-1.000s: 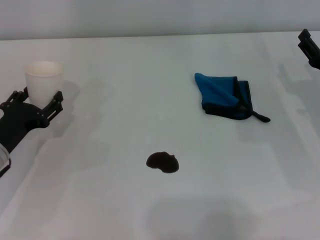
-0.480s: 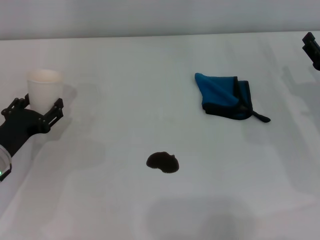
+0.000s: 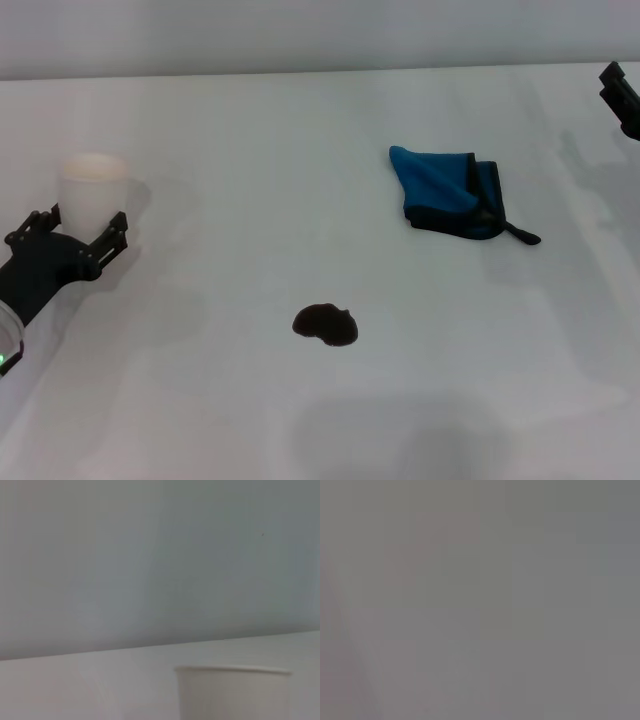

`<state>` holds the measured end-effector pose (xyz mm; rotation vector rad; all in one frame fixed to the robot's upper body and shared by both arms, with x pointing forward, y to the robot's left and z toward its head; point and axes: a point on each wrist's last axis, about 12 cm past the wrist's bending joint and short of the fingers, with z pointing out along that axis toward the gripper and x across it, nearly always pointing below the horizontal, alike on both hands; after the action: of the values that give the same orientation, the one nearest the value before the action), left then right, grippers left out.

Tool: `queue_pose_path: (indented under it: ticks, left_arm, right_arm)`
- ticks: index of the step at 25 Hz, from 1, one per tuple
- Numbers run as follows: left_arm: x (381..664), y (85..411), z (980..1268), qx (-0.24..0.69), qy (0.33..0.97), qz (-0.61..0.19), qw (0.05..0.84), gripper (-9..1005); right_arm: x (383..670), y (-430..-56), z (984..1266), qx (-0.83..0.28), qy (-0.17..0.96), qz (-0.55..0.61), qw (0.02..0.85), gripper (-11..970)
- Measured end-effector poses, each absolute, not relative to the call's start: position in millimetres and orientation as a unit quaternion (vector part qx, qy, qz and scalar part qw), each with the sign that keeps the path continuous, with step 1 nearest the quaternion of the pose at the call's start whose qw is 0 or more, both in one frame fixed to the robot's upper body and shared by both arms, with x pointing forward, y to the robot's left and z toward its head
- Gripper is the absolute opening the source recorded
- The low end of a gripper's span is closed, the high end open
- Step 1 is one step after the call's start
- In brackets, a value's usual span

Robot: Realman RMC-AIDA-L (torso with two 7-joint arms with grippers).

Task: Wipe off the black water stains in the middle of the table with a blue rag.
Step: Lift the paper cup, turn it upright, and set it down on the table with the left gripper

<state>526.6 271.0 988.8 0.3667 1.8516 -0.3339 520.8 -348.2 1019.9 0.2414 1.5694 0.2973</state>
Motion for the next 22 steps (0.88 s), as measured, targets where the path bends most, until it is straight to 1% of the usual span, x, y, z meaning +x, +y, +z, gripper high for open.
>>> queue_pose_path:
  ticks: [12,22]
  left_arm:
    - [522.2,268.5,984.2,0.165,0.795,-0.141,0.566,775]
    - [516.2,268.6,980.9,0.161,0.798,-0.146,0.561,831]
  right_arm:
    - [519.7,-347.3,1019.0,0.106,0.704,0.134,0.690,830]
    - [520.0,-347.7,1019.6,0.105,0.703,0.134,0.691,829]
